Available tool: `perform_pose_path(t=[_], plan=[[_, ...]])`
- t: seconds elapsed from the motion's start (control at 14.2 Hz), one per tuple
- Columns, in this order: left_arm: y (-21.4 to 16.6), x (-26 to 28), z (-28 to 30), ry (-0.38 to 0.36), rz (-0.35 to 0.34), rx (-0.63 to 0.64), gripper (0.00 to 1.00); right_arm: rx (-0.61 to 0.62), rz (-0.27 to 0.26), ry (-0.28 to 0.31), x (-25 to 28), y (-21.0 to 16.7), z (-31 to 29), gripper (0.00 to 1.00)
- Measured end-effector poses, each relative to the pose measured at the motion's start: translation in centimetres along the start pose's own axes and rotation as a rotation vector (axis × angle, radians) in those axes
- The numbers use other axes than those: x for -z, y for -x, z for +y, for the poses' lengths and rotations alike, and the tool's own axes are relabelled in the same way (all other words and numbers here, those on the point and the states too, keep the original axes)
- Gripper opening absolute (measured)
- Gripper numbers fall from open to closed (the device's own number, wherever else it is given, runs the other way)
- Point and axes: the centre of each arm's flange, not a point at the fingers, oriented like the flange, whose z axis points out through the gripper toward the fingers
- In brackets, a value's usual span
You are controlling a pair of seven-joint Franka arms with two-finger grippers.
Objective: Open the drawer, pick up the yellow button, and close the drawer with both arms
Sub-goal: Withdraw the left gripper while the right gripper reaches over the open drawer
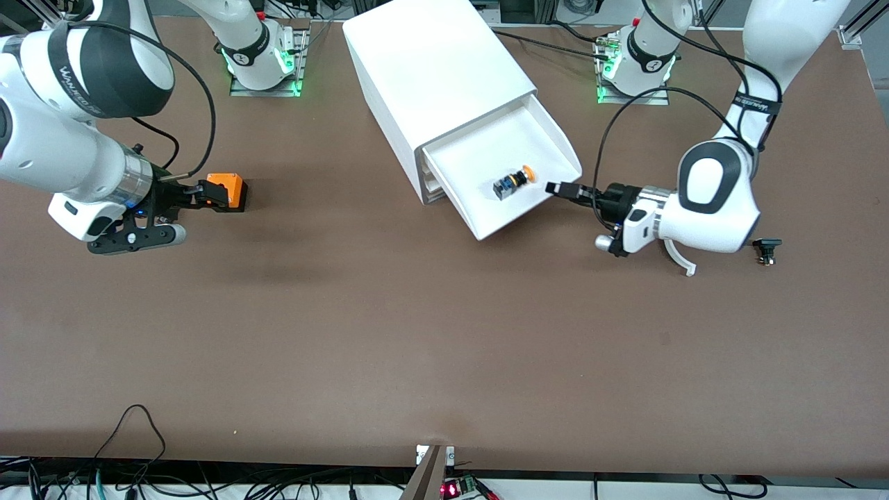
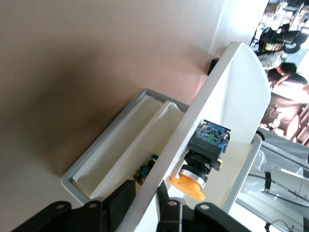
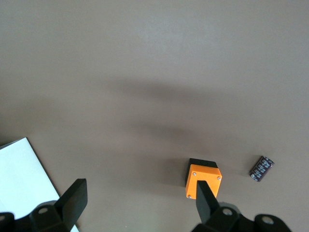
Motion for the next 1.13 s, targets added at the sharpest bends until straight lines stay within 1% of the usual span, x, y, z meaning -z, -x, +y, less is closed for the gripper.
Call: perform_pose_path(t=[0.07, 0.14, 0.21, 0.42, 0.49, 0.57, 0.64, 0.71, 0.78, 0.92, 0.99, 1.06, 1.13], plan=[[-0.1, 1.0, 0.1, -0.004, 0.029, -0.001, 0.39, 0.002, -0.004, 0.001, -0.3, -0.1, -0.1, 1.00], [-0.1, 2.3, 0.2, -0.014, 0.055, -0.006, 0.50, 0.007, -0.011, 0.001, -0.7, -0.3, -0.1, 1.00], [0.0, 3.8, 0.4, -0.051, 0.078, -0.023, 0.58, 0.020, -0.019, 0.003, -1.2, -0.6, -0.5, 1.00], [0.9, 10.3, 2.9, -0.292, 0.152, -0.128, 0.87, 0.095, -0.027, 0.014, -2.5, -1.4, -4.2, 1.00], [1.5, 12.8, 4.1, -0.362, 0.195, -0.156, 0.96, 0.123, -0.025, 0.019, -2.7, -1.6, -5.9, 1.00], [2.3, 15.5, 5.4, -0.421, 0.255, -0.176, 1.00, 0.153, -0.021, 0.024, -2.8, -1.8, -7.9, 1.00], [3.2, 18.0, 6.6, -0.467, 0.320, -0.195, 1.00, 0.186, -0.009, 0.029, -2.7, -1.9, -10.0, 1.00], [4.4, 20.0, 7.6, -0.511, 0.368, -0.209, 1.00, 0.221, 0.007, 0.033, -2.4, -2.1, -12.3, 1.00], [5.8, 21.7, 8.5, -0.574, 0.400, -0.223, 1.00, 0.262, 0.026, 0.035, -2.1, -2.3, -15.0, 1.00], [8.9, 24.1, 10.8, -0.744, 0.435, -0.250, 1.00, 0.354, 0.069, 0.025, -1.1, -2.3, -20.9, 1.00], [10.6, 24.8, 12.2, -0.823, 0.446, -0.244, 1.00, 0.398, 0.090, 0.013, -0.7, -2.2, -23.7, 1.00], [12.4, 25.4, 13.3, -0.884, 0.451, -0.216, 1.00, 0.442, 0.109, -0.006, -0.4, -1.9, -26.4, 1.00], [14.0, 25.9, 14.2, -0.929, 0.454, -0.174, 1.00, 0.488, 0.124, -0.028, -0.2, -1.5, -28.9, 1.00]])
